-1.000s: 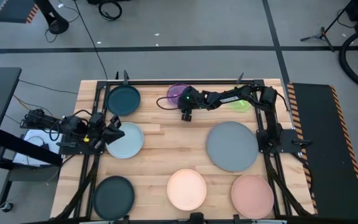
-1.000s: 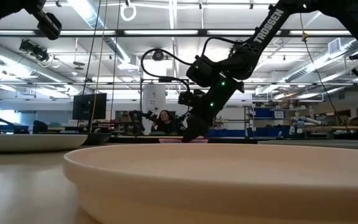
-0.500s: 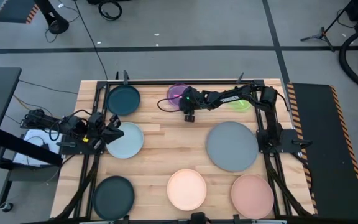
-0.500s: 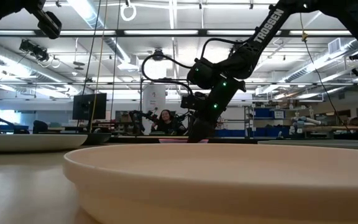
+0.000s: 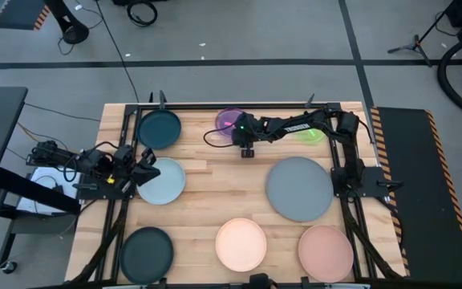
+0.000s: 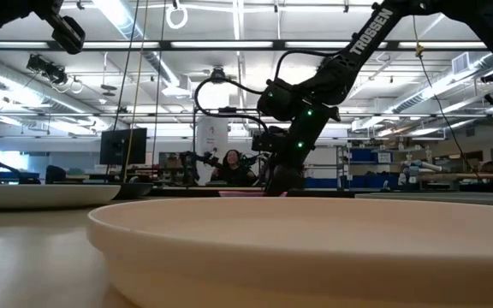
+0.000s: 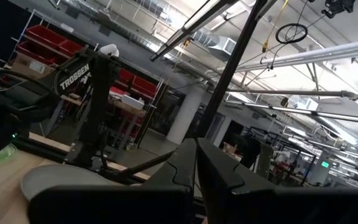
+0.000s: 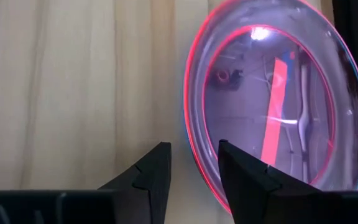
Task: Stack plastic plates
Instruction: Stack the blue and pink plates on top of the green plate, then stack the top black plate on top of the gray plate
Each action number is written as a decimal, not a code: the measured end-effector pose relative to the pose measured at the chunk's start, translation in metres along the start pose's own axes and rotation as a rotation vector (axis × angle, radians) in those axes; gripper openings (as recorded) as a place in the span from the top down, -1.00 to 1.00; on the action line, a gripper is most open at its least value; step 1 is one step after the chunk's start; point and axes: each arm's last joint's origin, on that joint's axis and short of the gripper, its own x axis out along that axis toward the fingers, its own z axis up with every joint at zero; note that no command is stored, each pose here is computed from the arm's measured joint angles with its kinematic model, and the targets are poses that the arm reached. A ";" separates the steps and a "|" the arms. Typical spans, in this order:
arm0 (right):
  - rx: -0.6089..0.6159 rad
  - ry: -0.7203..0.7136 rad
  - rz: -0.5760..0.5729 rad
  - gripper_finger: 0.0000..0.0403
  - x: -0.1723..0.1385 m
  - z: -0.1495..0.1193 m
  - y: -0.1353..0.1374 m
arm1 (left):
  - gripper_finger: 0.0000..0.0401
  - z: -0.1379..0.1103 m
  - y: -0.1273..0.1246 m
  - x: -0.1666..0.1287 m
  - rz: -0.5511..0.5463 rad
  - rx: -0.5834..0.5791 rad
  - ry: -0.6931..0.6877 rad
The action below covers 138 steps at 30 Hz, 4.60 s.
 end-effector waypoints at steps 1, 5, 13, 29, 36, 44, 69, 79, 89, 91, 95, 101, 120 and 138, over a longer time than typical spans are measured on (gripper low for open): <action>-0.001 0.007 -0.001 0.29 0.000 -0.001 0.000 | 0.89 0.000 0.000 0.000 0.000 0.000 0.000; -0.007 0.014 -0.001 0.29 0.000 -0.001 0.000 | 0.89 0.000 0.000 0.000 0.000 0.002 0.001; -0.052 -0.014 0.012 0.45 0.001 0.000 0.001 | 0.89 0.000 0.000 0.000 0.001 0.043 0.001; -0.032 0.000 -0.042 0.95 0.001 0.004 0.006 | 0.89 0.000 0.000 0.000 0.003 0.047 0.003; -0.092 0.032 -0.057 0.97 -0.024 0.016 0.027 | 0.89 -0.002 0.002 0.000 0.036 0.060 0.009; 0.017 0.092 -0.089 0.97 -0.111 0.019 0.020 | 0.89 -0.003 0.003 0.000 0.056 0.062 0.016; 0.650 0.534 -0.301 0.96 -0.124 -0.131 0.011 | 0.89 -0.008 0.007 -0.001 0.124 0.072 0.053; 0.697 0.459 -0.282 0.78 -0.120 -0.128 0.004 | 0.89 -0.008 0.007 -0.001 0.135 0.070 0.060; 0.740 0.421 -0.243 0.56 -0.119 -0.125 0.003 | 0.89 -0.014 0.010 -0.002 0.159 0.083 0.119; 0.750 0.402 -0.220 0.53 -0.122 -0.124 0.004 | 0.89 -0.015 0.010 -0.002 0.163 0.086 0.128; 0.796 0.303 -0.215 0.53 -0.139 -0.113 0.009 | 0.89 -0.015 0.010 -0.002 0.163 0.089 0.129; 0.856 0.087 -0.188 0.53 -0.179 -0.095 0.024 | 0.89 -0.011 0.010 -0.001 0.175 0.252 0.095; 0.373 -0.580 -0.132 0.53 -0.195 -0.002 0.090 | 0.89 -0.014 0.026 -0.008 0.658 0.313 0.032; 0.234 -0.671 -0.291 0.53 -0.161 -0.048 -0.051 | 0.89 0.016 0.058 -0.005 0.797 0.444 -0.144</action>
